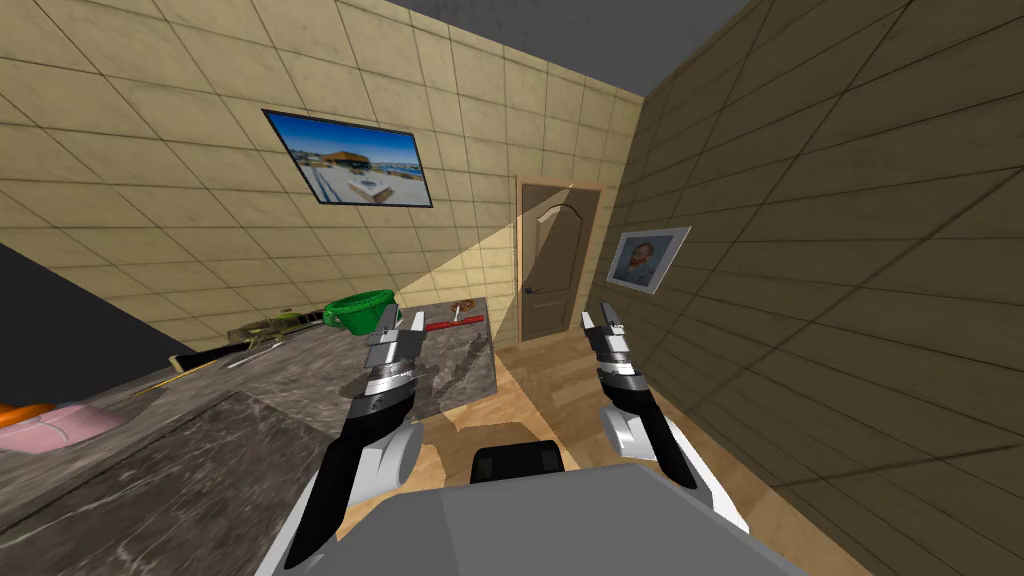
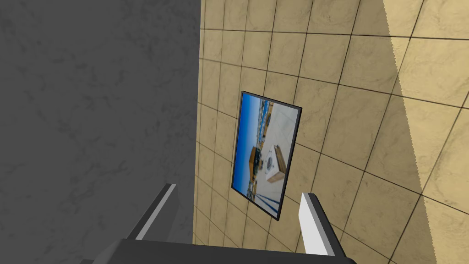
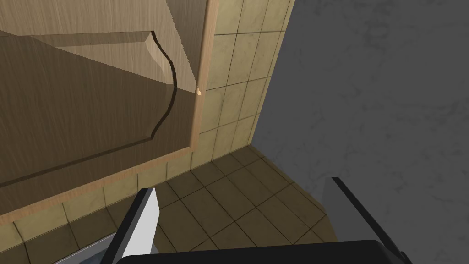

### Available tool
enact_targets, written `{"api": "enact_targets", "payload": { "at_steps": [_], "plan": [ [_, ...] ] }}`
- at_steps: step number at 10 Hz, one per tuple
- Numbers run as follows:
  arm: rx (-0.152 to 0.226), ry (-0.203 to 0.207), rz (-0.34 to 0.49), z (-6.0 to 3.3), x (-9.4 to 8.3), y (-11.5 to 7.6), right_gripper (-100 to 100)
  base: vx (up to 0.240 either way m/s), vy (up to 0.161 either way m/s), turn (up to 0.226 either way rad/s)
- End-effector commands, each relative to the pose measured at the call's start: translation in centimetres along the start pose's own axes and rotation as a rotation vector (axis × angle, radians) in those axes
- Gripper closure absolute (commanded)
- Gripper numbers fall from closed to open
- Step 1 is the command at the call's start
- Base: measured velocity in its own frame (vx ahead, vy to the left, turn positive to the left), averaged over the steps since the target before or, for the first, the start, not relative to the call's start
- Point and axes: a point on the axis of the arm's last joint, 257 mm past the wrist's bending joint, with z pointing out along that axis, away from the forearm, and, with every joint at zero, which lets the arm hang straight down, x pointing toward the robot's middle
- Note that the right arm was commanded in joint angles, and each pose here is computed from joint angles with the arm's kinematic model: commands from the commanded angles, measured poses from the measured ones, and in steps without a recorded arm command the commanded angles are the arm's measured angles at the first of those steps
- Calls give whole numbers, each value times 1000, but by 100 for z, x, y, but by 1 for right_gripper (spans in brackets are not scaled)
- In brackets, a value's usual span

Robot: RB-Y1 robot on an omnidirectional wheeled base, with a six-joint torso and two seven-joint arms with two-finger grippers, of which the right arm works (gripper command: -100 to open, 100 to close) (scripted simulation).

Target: Pull the door open

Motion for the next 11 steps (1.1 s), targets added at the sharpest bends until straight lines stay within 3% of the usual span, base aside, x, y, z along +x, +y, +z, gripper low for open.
{"api": "enact_targets", "payload": {
  "at_steps": [1, 11],
  "plan": [
    [20, -1, -11, -10, -31, -134, -100, 54, -15, 129],
    [121, -18, -63, -87, -239, -815, -100, 82, -44, 93]
  ]
}}
